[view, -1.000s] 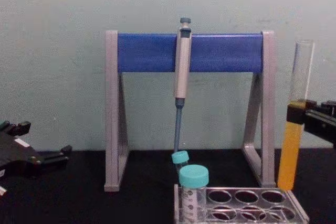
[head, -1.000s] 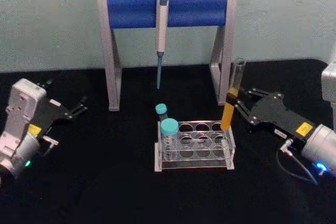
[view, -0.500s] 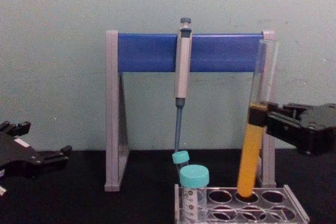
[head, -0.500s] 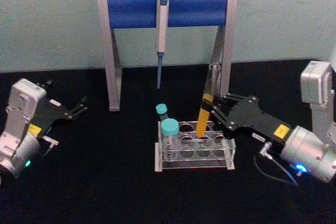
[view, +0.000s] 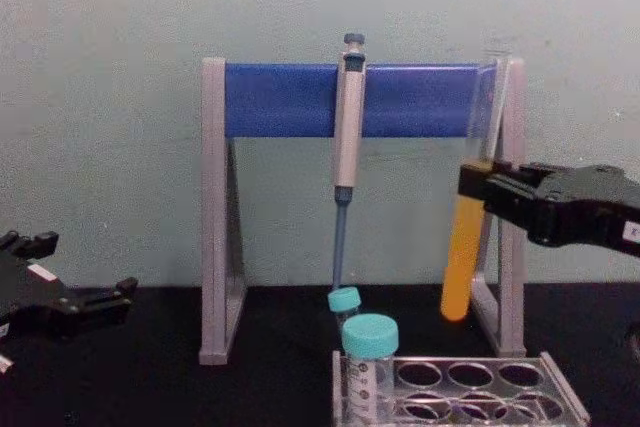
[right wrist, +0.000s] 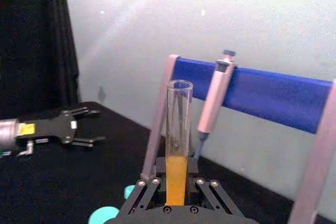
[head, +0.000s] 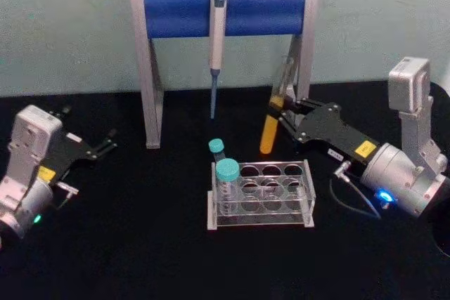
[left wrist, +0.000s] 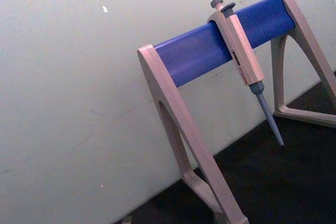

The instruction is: Pick up the test tube from the test tube rack, shake it, then place it back into the test tube rack.

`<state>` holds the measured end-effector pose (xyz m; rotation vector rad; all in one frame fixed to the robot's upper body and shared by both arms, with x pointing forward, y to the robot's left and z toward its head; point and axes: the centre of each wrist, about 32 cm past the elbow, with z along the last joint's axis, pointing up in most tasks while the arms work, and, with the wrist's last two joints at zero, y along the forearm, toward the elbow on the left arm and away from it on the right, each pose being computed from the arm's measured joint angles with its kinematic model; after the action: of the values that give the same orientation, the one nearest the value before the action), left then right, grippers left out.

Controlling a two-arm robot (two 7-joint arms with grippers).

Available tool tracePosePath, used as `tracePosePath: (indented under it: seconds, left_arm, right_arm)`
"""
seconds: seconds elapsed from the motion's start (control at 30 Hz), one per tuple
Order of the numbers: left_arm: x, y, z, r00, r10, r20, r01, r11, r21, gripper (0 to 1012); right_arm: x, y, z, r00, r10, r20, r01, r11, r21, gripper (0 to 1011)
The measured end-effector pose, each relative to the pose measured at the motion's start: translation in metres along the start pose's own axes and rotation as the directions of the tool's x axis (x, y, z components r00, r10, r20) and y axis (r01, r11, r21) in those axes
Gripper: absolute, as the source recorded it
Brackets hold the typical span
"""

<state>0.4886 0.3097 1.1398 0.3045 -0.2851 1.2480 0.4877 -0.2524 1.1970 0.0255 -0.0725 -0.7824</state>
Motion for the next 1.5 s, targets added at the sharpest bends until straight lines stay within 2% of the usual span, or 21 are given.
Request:
tracePosePath:
  seconds: [0.57, 1.0, 1.23, 1.5]
  left_arm:
    - [0.0000, 0.0000, 0.0000, 1.0000, 0.000, 0.000, 0.000, 1.0000, 0.000, 1001]
    - [0.0000, 0.0000, 0.0000, 1.0000, 0.000, 0.000, 0.000, 1.0000, 0.000, 1001]
    - [0.0000, 0.0000, 0.0000, 1.0000, 0.000, 0.000, 0.000, 1.0000, 0.000, 1001]
    - [0.0000, 0.0000, 0.0000, 1.0000, 0.000, 0.000, 0.000, 1.0000, 0.000, 1002]
  right_arm:
    - [0.005, -0.010, 0.002, 0.998, -0.053, 0.020, 0.053, 0.999, -0.010, 220]
    - [0.003, -0.034, 0.008, 0.996, -0.075, 0.037, 0.077, 0.996, -0.047, 220]
    - [-0.007, -0.044, 0.013, 0.999, -0.029, 0.041, 0.033, 0.996, -0.087, 220]
    - [-0.017, -0.033, 0.013, 0.999, 0.048, 0.016, -0.047, 0.994, -0.096, 220]
